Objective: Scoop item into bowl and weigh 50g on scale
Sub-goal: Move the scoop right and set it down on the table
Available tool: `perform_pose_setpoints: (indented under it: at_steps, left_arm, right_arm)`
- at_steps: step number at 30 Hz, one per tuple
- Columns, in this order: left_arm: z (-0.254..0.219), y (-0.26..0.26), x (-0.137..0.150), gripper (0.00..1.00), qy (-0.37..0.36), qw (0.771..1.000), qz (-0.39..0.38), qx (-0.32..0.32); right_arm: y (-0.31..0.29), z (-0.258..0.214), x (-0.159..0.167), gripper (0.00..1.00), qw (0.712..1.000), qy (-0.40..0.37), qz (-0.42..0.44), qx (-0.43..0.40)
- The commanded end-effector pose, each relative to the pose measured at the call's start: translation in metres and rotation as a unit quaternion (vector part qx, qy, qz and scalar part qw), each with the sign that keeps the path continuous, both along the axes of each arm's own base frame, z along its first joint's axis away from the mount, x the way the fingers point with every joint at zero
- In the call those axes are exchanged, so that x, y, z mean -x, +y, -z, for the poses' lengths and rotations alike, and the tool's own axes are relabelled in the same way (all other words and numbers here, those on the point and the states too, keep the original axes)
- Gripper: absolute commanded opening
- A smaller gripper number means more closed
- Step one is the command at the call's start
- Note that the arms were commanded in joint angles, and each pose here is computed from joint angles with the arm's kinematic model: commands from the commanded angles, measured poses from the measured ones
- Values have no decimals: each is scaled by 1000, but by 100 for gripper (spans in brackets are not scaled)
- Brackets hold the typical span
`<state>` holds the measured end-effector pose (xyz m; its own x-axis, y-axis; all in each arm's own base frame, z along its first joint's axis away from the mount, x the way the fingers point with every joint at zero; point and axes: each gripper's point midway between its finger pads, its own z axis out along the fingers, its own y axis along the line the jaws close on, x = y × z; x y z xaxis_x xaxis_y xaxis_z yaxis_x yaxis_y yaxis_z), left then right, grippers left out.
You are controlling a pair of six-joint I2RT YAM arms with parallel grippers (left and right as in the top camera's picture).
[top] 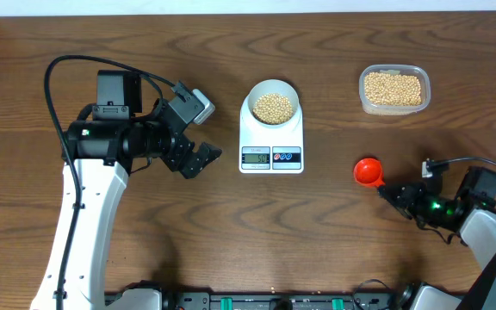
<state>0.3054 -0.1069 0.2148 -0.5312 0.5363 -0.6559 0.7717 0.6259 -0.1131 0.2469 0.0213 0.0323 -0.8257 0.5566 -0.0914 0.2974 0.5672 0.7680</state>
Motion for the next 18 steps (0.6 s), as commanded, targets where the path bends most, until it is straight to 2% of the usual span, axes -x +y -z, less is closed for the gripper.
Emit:
perform_pose_setpoints:
  at_steps: [1,5,7,8,9,18]
  left_arm:
    - [-12,2,-4,98,-17,1000,-4,-1]
    - [-12,2,-4,98,-17,1000,-4,-1]
    - [-12,2,-4,98,-17,1000,-4,-1]
    - [-12,2,-4,98,-17,1000,-4,-1]
    - [-12,2,-4,98,-17,1000,-4,-1]
    - [-12,2,-4,98,-17,1000,-4,-1]
  right_arm:
    - [-7,15,10,20,999,42,27,16]
    - [-9,17,9,45,998,43,29,24]
    - [-12,19,9,62,998,44,32,36]
    - [-16,21,7,88,997,43,34,47]
    - [-18,21,5,99,997,40,36,55]
    - [-60,29,-9,99,983,32,73,168]
